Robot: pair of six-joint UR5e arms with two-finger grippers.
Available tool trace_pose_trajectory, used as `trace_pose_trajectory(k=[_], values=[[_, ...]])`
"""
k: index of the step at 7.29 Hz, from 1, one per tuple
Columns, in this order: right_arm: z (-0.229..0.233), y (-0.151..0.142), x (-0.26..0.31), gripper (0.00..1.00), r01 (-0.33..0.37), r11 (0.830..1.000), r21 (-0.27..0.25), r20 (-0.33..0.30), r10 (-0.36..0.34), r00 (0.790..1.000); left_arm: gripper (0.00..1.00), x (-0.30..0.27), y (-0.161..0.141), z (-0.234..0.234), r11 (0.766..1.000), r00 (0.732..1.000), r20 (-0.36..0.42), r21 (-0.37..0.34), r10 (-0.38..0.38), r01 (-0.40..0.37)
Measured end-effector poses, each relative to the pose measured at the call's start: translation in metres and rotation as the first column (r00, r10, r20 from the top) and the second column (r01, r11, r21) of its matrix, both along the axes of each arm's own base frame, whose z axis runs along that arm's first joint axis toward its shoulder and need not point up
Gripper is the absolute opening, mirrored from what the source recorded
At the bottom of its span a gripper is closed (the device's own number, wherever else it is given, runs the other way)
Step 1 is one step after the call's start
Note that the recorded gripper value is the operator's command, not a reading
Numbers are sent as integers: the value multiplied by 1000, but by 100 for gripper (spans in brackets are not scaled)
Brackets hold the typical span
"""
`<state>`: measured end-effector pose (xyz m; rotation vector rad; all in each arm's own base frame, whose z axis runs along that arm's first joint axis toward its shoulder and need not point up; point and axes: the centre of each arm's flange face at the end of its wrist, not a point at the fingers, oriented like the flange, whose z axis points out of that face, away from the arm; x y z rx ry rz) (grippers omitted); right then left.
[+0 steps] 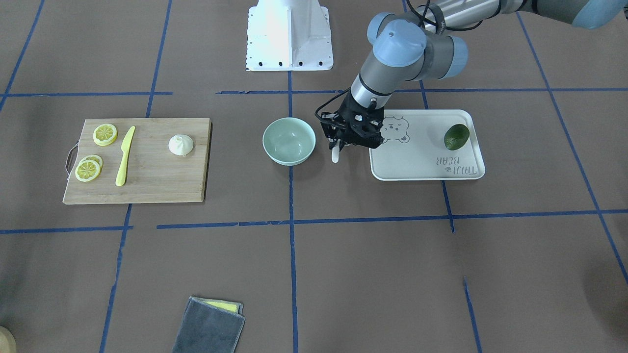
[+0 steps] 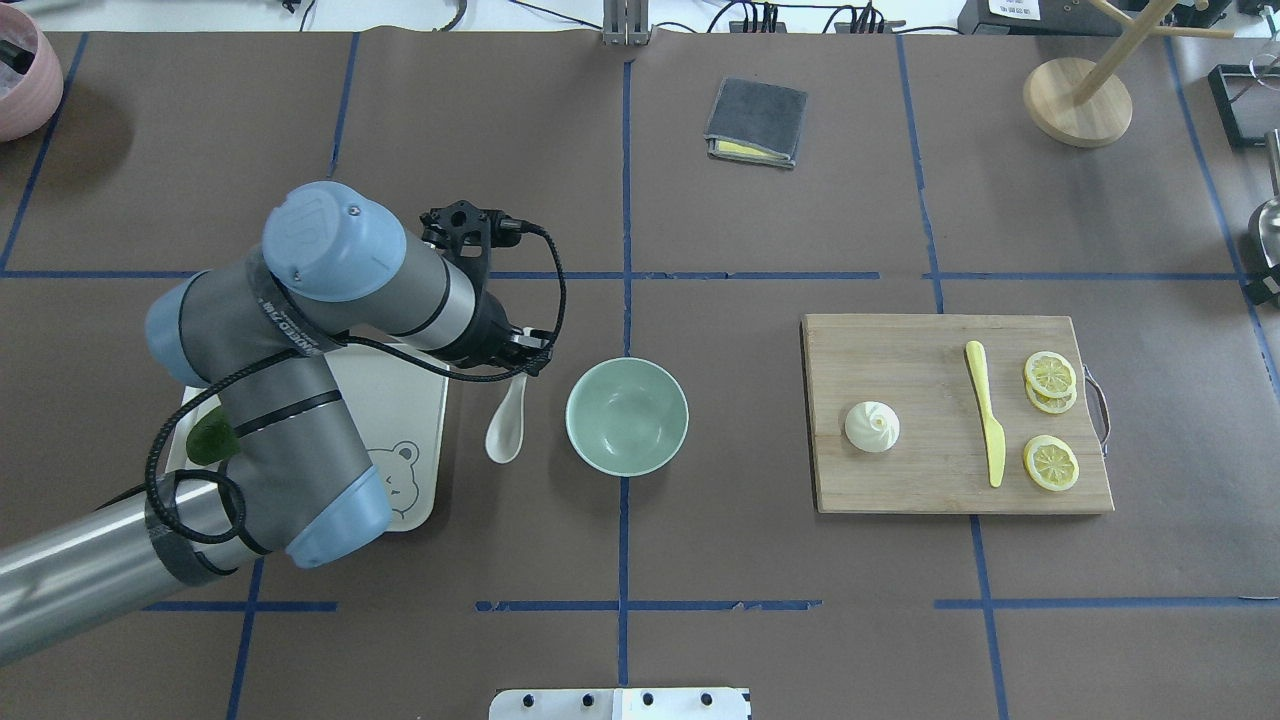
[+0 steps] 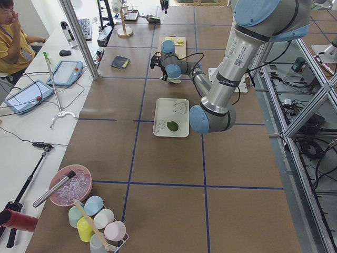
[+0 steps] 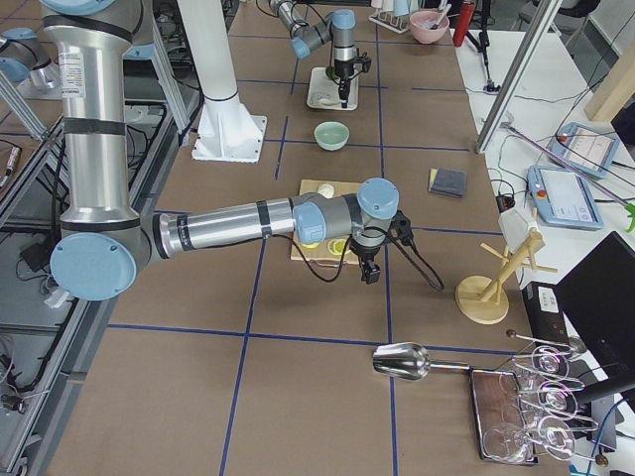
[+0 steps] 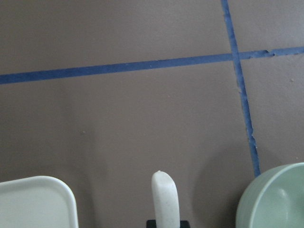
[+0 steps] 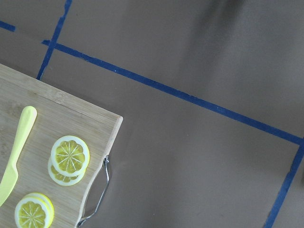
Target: Put spoon and bun in bowl
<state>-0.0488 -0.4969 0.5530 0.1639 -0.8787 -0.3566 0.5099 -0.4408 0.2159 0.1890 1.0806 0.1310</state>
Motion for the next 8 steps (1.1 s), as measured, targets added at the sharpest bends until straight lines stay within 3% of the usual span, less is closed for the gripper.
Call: trace_pose_trajectory(k=[3,6,8], values=[[0,0,-1,100,2,1000,26,8,-3,1000,0,31,3,-52,999,998,-59,32,18,-16],[-1,1,-4,100,13,999,35,11,-13,1000,0,51,-1,-46,997,996,-91,76,-11,18],[-2,1,-7,100,20,999,36,11,-20,1000,18,54,-1,-48,996,995,-95,88,-25,33]])
